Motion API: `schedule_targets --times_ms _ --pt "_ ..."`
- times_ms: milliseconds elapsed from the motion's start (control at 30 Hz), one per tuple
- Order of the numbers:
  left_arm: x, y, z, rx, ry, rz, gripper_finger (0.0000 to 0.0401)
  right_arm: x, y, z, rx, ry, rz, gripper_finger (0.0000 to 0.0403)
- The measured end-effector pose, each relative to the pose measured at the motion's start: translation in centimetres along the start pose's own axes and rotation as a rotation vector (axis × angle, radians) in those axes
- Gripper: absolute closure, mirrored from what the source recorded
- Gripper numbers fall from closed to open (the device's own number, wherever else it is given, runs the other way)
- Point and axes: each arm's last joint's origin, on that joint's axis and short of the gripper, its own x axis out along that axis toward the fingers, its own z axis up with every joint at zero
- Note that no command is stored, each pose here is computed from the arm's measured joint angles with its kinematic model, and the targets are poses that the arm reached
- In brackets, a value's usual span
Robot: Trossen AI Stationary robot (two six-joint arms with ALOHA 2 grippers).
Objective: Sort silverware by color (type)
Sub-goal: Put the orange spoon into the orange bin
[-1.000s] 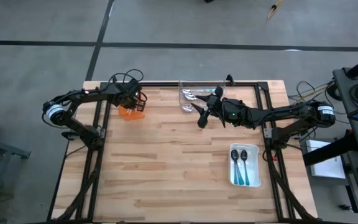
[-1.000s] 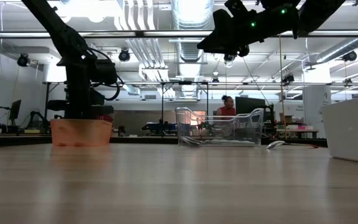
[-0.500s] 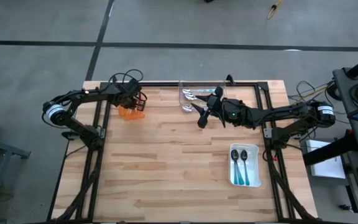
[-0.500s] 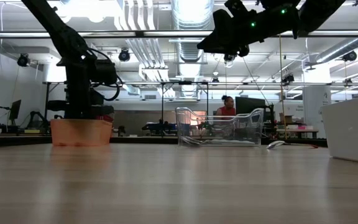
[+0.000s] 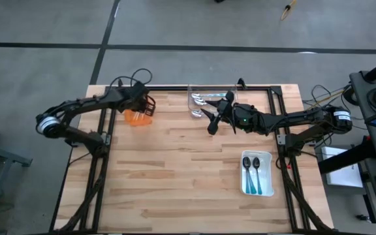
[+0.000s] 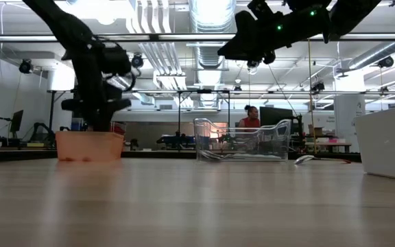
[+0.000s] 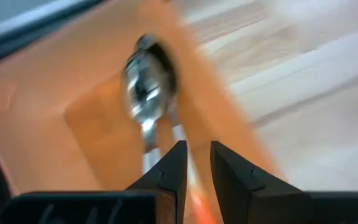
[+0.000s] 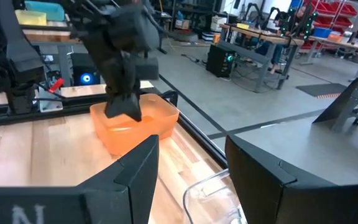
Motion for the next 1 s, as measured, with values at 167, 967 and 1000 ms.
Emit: schedule_targets --times_ms 167,967,1000 --pt "-3.3 -2.0 -0.5 0.117 -0.137 -0.098 0.0347 -0.1 0.0 -0.2 0.048 0.023 0.001 0.0227" --pt "-13.1 -12.3 -8.1 0.577 -0.605 -0.529 0.0347 -3.3 -1.4 -2.8 0.244 0.675 -0.126 0.0227" --pt "-13.2 -12.3 -8.3 0.593 -0.608 -0.532 0.0347 -3.5 -1.7 -2.6 0.243 0.718 -0.148 0.0227"
